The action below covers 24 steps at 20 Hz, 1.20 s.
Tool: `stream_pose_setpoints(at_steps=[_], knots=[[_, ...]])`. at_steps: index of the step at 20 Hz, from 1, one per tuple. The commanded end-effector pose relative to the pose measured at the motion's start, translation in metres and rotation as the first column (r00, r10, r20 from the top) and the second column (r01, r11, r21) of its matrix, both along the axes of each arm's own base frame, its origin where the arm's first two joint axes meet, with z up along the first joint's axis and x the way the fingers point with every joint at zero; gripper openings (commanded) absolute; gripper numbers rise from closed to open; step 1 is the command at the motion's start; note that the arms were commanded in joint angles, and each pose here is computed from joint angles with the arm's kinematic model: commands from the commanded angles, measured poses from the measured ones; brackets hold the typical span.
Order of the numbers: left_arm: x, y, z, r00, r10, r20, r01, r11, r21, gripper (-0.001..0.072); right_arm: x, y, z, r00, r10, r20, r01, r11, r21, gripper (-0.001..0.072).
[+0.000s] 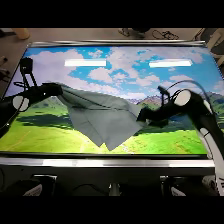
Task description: Fold the shirts.
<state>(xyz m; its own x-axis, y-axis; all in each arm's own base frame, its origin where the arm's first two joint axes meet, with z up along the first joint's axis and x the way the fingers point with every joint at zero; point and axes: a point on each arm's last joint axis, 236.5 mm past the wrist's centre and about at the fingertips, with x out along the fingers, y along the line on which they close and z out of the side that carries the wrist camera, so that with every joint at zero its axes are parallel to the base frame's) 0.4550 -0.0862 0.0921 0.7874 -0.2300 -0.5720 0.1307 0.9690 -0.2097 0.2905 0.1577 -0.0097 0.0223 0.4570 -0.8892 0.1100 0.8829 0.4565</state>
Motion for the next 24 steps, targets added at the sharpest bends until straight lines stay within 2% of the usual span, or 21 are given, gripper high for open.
stream_pose_setpoints(at_steps=[1,4,9,14,15,16,17,19,21,23,24], knots=[[-0.010,0.000,-0.006,0.998,-0.036,-0.058,0.038,0.999,0.029,0.0034,-0.066,0.048,-0.048,0.988,-0.035,-0.151,0.047,0.996,0.076,0.0630],[-0.023,-0.003,-0.018,0.990,-0.057,-0.128,0.062,0.998,0.030,0.0034,-0.060,0.095,-0.061,0.987,-0.106,-0.125,0.126,0.978,0.169,0.0630],[-0.028,-0.003,-0.013,0.990,-0.063,-0.130,0.067,0.997,0.030,0.0033,-0.067,0.128,-0.095,0.976,-0.155,-0.155,0.177,0.974,0.142,0.0629],[-0.030,-0.002,-0.001,0.993,-0.059,-0.102,0.062,0.998,0.026,0.0033,-0.022,0.137,-0.090,0.939,-0.333,-0.087,0.344,0.912,0.223,0.0619],[-0.030,-0.002,0.001,0.993,-0.059,-0.099,0.062,0.998,0.025,0.0033,-0.016,0.138,-0.088,0.929,-0.361,-0.086,0.371,0.898,0.237,0.0537],[-0.031,-0.002,0.002,0.994,-0.057,-0.096,0.059,0.998,0.021,0.0034,-0.014,0.139,-0.087,0.923,-0.375,-0.090,0.385,0.890,0.243,0.0337],[-0.031,-0.002,0.004,0.994,-0.045,-0.096,0.046,0.999,0.006,0.0034,-0.013,0.139,-0.087,0.922,-0.377,-0.092,0.388,0.889,0.244,0.0015],[-0.033,-0.002,0.013,0.996,-0.036,-0.084,0.035,0.999,-0.009,0.0034,-0.008,0.142,-0.070,0.951,-0.304,-0.055,0.307,0.910,0.279,0.0019],[-0.037,0.001,0.051,0.999,-0.041,-0.027,0.040,0.999,-0.008,0.0033,0.010,0.136,-0.009,0.985,-0.114,0.131,0.068,0.947,0.314,0.0019],[-0.043,0.015,0.140,0.990,-0.015,0.142,0.018,1.000,-0.015,0.0033,0.050,0.086,0.097,0.910,-0.026,0.415,-0.074,0.972,0.222,0.0019],[-0.052,0.024,0.198,0.965,0.006,0.262,-0.001,1.000,-0.019,0.0033,0.067,0.053,0.165,0.815,-0.024,0.580,-0.082,0.984,0.156,0.0019]])
